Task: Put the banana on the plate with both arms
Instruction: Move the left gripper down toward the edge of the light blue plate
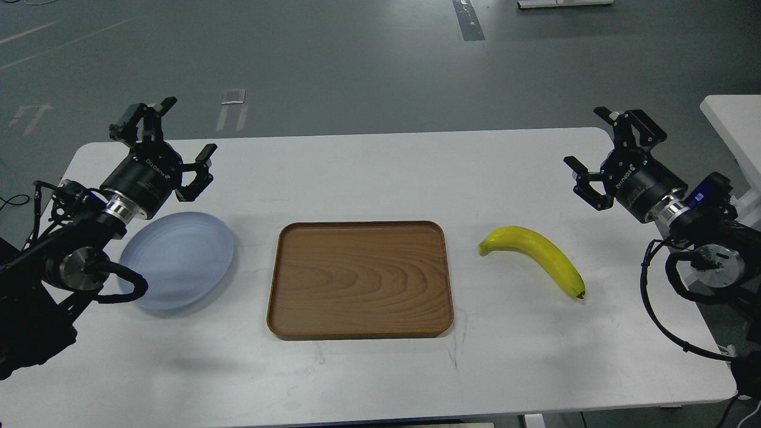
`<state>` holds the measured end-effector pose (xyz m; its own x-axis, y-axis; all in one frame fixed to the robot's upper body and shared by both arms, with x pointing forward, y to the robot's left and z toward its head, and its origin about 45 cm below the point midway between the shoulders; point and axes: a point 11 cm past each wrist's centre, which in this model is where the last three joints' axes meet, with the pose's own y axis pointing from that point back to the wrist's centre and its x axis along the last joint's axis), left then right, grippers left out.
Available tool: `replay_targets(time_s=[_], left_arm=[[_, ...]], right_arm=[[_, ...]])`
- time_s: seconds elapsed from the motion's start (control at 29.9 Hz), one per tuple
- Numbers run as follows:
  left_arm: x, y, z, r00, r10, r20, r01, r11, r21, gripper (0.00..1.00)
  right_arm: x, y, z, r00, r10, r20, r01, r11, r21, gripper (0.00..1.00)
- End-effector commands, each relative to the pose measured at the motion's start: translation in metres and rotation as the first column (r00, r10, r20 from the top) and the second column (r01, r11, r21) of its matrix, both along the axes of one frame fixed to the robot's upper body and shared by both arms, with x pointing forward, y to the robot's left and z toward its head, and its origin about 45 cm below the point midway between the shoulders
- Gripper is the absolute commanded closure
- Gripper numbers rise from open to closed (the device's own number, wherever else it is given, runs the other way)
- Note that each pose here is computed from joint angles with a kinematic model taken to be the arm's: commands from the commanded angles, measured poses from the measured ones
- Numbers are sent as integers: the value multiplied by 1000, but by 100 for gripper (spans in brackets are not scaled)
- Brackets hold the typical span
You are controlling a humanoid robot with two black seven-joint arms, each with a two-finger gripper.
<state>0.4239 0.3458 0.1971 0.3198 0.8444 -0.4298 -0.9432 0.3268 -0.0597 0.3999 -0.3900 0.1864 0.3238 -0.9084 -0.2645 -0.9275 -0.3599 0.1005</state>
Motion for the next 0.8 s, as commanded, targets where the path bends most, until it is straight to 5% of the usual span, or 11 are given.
replay_targets(time_s=[0.0,0.54,0.77], left_arm=[[0,-4,-1,1000,-5,-1,5,1000,-7,0],[-1,27,-15,997,66,-44,-63,995,72,0],[8,22,4,998,60,25,-61,996,58,0]], right_arm=[[-3,-4,-3,1000,-7,-8,7,1000,-7,0],[-3,-4,-3,1000,-7,-8,7,1000,-9,0],[-2,-2,-3,1000,-4,-7,4,1000,-6,0]])
